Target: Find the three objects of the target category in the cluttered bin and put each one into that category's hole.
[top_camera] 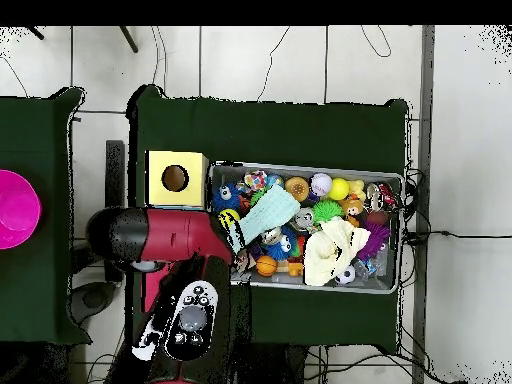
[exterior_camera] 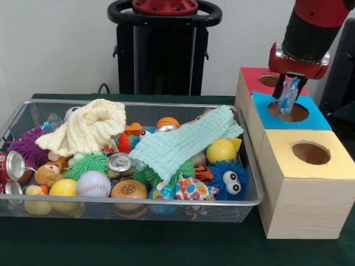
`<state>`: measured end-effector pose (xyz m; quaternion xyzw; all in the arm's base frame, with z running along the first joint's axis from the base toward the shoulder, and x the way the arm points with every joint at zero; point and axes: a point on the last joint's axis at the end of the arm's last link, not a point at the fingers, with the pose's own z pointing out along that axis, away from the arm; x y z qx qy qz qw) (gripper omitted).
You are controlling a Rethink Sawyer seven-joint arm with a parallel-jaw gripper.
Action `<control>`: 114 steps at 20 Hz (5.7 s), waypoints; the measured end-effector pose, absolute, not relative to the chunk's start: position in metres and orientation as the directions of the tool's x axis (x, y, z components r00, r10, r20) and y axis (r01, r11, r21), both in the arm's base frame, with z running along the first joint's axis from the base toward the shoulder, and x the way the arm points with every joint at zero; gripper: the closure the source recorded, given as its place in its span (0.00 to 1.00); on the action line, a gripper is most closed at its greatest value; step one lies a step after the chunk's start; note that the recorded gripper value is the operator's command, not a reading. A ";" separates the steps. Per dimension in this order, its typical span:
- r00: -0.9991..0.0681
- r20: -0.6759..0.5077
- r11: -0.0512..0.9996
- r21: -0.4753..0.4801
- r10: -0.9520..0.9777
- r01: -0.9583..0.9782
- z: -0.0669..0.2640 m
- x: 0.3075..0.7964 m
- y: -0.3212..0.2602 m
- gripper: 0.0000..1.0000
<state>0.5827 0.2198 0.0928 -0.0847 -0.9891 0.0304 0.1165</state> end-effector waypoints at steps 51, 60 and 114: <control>-0.954 0.244 0.984 -0.062 0.177 0.166 0.095 0.573 0.228 0.00; -0.953 0.246 0.984 -0.062 0.175 0.164 0.097 0.570 0.229 0.00; -0.960 -0.041 0.902 -0.333 0.277 0.275 0.132 0.596 -0.135 0.00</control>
